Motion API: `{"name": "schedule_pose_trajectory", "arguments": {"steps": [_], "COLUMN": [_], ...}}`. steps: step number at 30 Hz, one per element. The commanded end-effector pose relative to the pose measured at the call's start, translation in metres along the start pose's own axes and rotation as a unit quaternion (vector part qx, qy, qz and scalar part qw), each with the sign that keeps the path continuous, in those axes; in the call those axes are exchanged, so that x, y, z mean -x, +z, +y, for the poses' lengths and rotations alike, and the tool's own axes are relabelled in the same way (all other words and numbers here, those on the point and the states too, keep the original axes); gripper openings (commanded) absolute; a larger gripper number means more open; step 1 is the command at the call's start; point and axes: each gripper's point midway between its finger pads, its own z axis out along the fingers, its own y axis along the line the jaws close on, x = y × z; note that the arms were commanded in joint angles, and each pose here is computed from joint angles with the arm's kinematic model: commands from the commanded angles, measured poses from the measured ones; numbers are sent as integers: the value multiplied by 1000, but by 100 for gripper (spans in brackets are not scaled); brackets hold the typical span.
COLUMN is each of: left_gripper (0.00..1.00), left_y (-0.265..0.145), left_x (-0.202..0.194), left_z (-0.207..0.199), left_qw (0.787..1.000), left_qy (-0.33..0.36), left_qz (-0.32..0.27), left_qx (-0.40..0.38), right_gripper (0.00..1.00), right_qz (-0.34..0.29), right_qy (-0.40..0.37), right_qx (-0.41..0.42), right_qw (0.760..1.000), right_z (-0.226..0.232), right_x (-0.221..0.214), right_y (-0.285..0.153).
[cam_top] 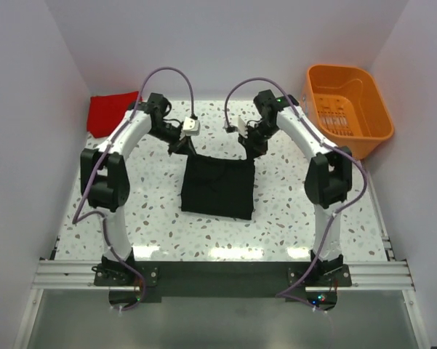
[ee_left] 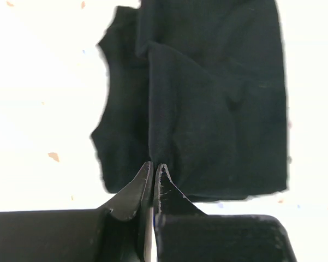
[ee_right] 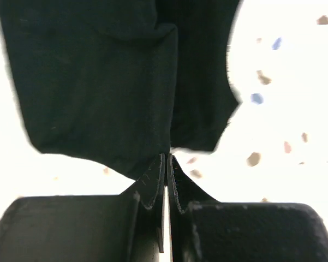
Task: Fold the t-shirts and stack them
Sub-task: Fold the tshirt
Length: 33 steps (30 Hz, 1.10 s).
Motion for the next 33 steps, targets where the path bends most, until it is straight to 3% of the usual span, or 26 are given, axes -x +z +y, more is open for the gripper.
{"name": "schedule_pose_trajectory", "arguments": {"steps": [1, 8, 13, 16, 22, 26, 33], "left_gripper": [0, 0, 0, 0, 0, 0, 0], "left_y": [10, 37, 48, 42, 7, -14, 0], "left_x": [-15, -61, -96, -91, -39, -25, -44], "left_z": [41, 114, 126, 122, 103, 112, 150], "left_qw": [999, 996, 992, 994, 998, 996, 991], "left_qy": [-36, -73, -103, -89, -44, -37, -67], "left_qz": [-23, -12, 20, 20, -13, -34, -45], "left_qx": [9, 54, 66, 61, 52, 73, 104], "right_gripper": [0, 0, 0, 0, 0, 0, 0], "right_qz": [10, 29, 38, 26, -11, -25, -20], "right_qy": [1, 12, 27, 31, 16, 11, 38], "right_qx": [11, -29, -40, -46, -61, -83, -94], "right_qw": [1000, 999, 998, 998, 998, 996, 995], "right_z": [-34, -104, -116, -114, -97, -100, -136], "right_x": [-14, -42, -59, -54, -22, -20, -33], "right_y": [21, 60, 76, 72, 21, -5, 25]}}
